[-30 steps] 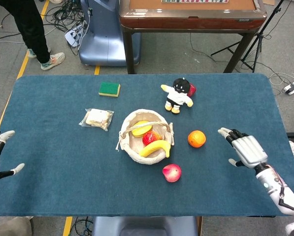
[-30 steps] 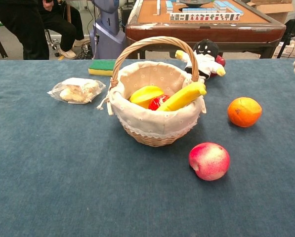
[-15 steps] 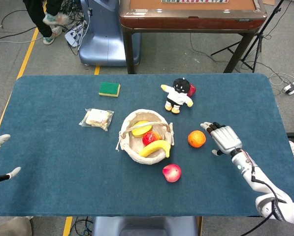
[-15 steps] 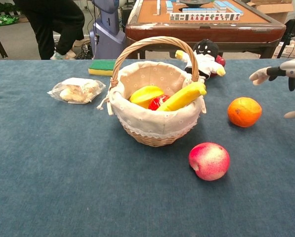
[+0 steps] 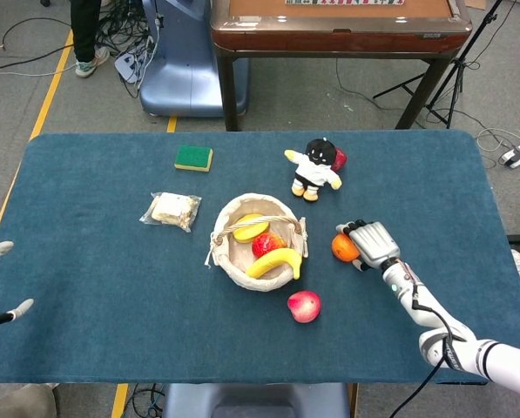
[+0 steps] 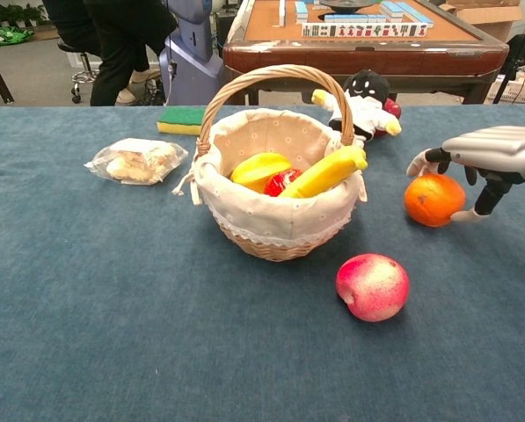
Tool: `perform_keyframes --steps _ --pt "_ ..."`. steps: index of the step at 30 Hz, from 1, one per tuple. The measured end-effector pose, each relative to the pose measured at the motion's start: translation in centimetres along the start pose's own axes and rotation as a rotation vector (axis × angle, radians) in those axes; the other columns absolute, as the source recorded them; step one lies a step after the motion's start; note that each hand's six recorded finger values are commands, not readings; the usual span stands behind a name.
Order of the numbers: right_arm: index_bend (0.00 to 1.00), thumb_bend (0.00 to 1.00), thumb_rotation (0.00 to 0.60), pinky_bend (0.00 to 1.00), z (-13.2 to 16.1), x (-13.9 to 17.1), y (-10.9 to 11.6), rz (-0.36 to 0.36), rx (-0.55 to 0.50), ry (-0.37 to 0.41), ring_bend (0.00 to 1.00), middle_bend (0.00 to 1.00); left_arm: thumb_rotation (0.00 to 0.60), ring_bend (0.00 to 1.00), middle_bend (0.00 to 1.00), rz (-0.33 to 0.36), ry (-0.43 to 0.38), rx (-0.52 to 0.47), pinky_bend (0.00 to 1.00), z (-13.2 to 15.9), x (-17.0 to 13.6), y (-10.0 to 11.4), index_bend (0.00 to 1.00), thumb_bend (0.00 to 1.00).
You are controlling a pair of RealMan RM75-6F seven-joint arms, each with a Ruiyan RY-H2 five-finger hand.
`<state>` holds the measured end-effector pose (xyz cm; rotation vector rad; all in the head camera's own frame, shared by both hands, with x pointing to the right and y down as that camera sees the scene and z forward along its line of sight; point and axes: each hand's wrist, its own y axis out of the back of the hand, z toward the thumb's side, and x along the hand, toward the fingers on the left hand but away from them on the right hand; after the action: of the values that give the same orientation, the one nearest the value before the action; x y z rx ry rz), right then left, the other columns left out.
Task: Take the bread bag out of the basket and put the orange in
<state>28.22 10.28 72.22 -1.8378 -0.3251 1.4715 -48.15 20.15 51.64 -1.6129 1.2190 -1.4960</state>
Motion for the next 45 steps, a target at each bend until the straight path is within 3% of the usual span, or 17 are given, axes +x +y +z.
perform_keyframes --steps 4,8,22,33,36,42,45 --pt "0.45 0.31 0.6 0.64 0.5 0.3 0.0 -0.021 0.006 0.029 0.4 0.42 0.6 0.08 0.18 0.0 0.002 -0.003 0.16 0.0 0.0 0.0 0.2 0.14" --pt "0.46 0.31 0.6 0.65 1.2 1.5 1.0 -0.079 -0.018 0.071 0.42 0.43 0.6 0.08 0.18 -0.001 0.005 -0.001 0.16 -0.1 0.0 0.0 0.2 0.14" --pt "0.46 0.31 0.6 0.65 4.4 9.0 9.4 -0.405 -0.096 0.286 0.43 0.43 0.6 0.08 0.18 -0.004 -0.005 -0.01 0.16 0.4 -0.4 0.3 0.2 0.13" --pt "0.46 0.31 0.6 0.65 8.5 7.8 11.0 -0.447 -0.092 0.374 0.41 0.38 0.6 0.08 0.18 0.007 -0.005 -0.016 0.16 0.3 -0.8 0.9 0.2 0.14" --pt "0.41 0.31 0.6 0.59 9.7 7.2 11.3 -0.449 -0.07 0.387 0.34 0.32 0.6 0.08 0.18 0.011 -0.003 -0.02 0.16 0.2 -0.8 1.0 0.2 0.13" --pt "0.09 0.31 0.6 0.39 11.6 5.6 11.6 -0.431 -0.044 0.39 0.12 0.13 0.6 0.08 0.18 0.013 0.0 -0.024 0.16 0.0 -0.9 1.1 0.2 0.14" --pt "0.02 0.31 0.6 0.34 12.7 5.3 11.8 -0.433 -0.045 0.405 0.08 0.08 0.6 0.08 0.18 0.013 0.003 -0.024 0.16 -0.2 -0.9 1.2 0.2 0.13"
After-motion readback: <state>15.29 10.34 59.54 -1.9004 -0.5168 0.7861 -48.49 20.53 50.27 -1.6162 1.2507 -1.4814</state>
